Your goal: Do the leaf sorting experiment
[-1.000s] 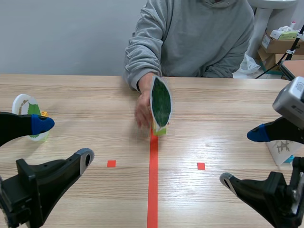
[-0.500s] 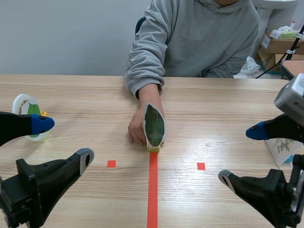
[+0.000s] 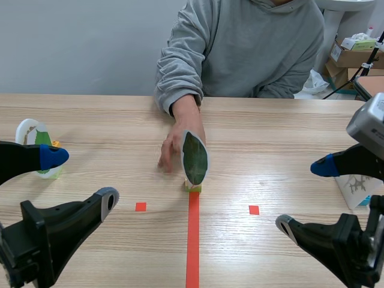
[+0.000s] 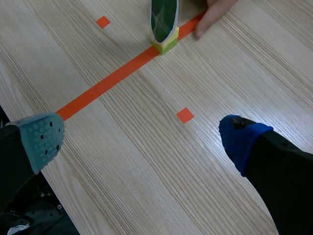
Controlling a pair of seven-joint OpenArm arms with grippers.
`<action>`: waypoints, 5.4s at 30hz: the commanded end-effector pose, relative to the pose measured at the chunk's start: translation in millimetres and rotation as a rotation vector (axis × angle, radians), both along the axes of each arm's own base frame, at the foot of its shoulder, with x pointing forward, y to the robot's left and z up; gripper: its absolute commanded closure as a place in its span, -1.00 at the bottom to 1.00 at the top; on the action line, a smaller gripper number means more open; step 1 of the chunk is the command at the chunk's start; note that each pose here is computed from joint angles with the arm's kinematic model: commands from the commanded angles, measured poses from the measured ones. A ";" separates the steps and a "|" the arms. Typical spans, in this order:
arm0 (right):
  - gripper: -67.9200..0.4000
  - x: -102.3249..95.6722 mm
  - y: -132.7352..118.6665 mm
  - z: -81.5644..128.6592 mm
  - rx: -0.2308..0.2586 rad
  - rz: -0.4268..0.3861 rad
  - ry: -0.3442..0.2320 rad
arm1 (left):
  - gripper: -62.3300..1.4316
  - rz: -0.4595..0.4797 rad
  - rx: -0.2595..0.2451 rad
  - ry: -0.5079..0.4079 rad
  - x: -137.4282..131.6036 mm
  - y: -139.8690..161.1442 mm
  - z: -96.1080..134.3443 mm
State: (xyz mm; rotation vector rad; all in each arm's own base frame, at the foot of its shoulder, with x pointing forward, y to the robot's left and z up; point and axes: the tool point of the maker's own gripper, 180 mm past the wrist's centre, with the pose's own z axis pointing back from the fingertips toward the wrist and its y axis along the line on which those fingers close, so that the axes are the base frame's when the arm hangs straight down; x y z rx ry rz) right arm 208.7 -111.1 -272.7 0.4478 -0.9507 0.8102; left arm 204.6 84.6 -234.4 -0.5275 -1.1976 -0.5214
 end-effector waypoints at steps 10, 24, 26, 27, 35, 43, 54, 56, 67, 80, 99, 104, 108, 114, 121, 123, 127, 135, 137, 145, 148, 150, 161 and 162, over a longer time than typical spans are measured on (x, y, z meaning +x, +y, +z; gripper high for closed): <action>-1.00 4.4 -1.2 8.0 0.010 0.002 -0.027 | -1.00 0.001 -0.021 -0.020 1.6 -1.9 6.5; -1.00 6.6 2.0 14.6 0.052 -0.003 -0.034 | -1.00 -0.001 -0.017 -0.023 1.7 -1.8 6.6; -1.00 6.4 1.9 14.2 0.050 -0.003 -0.033 | -1.00 -0.001 -0.017 -0.023 1.7 -1.8 6.6; -1.00 6.1 1.6 13.5 0.047 -0.003 -0.030 | -1.00 -0.001 -0.017 -0.023 1.7 -1.8 6.6; -1.00 5.8 1.2 12.6 0.042 -0.003 -0.026 | -1.00 -0.001 -0.017 -0.023 1.7 -1.8 6.6; -1.00 5.8 1.2 12.6 0.042 -0.003 -0.026 | -1.00 -0.001 -0.017 -0.023 1.7 -1.8 6.6; -1.00 5.8 1.2 12.6 0.042 -0.003 -0.026 | -1.00 -0.002 -0.017 -0.023 1.7 -1.8 6.6; -1.00 5.8 1.2 12.6 0.042 -0.003 -0.026 | -1.00 -0.002 -0.017 -0.023 1.7 -1.8 6.6; -1.00 5.7 1.2 12.3 0.042 -0.003 -0.025 | -1.00 -0.002 -0.013 -0.024 1.6 -1.8 6.2; -1.00 5.3 0.7 11.3 0.036 -0.003 -0.021 | -1.00 -0.023 0.060 -0.054 18.7 8.6 -0.6; -1.00 5.4 0.6 11.3 0.035 -0.003 -0.022 | -1.00 -0.186 0.284 -0.024 72.5 11.5 -74.9; -1.00 5.4 0.5 11.1 0.034 -0.003 -0.022 | -1.00 -0.219 0.319 -0.030 89.6 8.4 -88.4; -1.00 5.4 0.5 11.1 0.033 -0.003 -0.022 | -1.00 -0.237 0.311 -0.034 102.5 -3.1 -92.4; -1.00 5.4 -0.4 9.7 0.022 -0.002 -0.023 | -1.00 -0.281 0.255 -0.038 112.3 -39.9 -95.7; -1.00 5.4 -1.2 8.7 0.013 0.000 -0.025 | -1.00 -0.294 0.201 -0.031 126.1 -74.4 -103.2; -1.00 5.4 -1.2 8.7 0.013 0.000 -0.025 | -1.00 -0.293 0.191 -0.035 130.8 -80.8 -104.5; -1.00 5.4 -1.1 8.8 0.013 0.000 -0.025 | -1.00 -0.279 0.166 -0.021 138.2 -89.8 -109.0; -1.00 5.5 -1.0 9.1 0.015 0.000 -0.027 | -1.00 -0.272 0.133 -0.012 141.2 -101.4 -115.2; -1.00 5.5 -1.0 9.1 0.015 0.000 -0.027 | -1.00 -0.274 0.126 -0.011 140.3 -104.2 -115.1; -1.00 5.5 -1.0 9.1 0.015 0.000 -0.027 | -1.00 -0.283 0.093 -0.018 138.8 -118.1 -110.1; -1.00 5.6 -0.9 9.2 0.015 -0.001 -0.027 | -1.00 -0.285 0.085 -0.019 138.5 -121.6 -108.9; -1.00 5.6 -0.9 9.2 0.015 -0.001 -0.027 | -1.00 -0.284 0.085 -0.020 138.6 -121.8 -108.7; -1.00 5.5 -1.0 9.1 0.015 -0.001 -0.027 | -0.03 -0.284 0.092 -0.034 139.1 -121.6 -108.3; -1.00 5.5 -1.0 9.1 0.015 -0.001 -0.027 | 0.08 -0.284 0.091 -0.035 139.2 -121.6 -108.1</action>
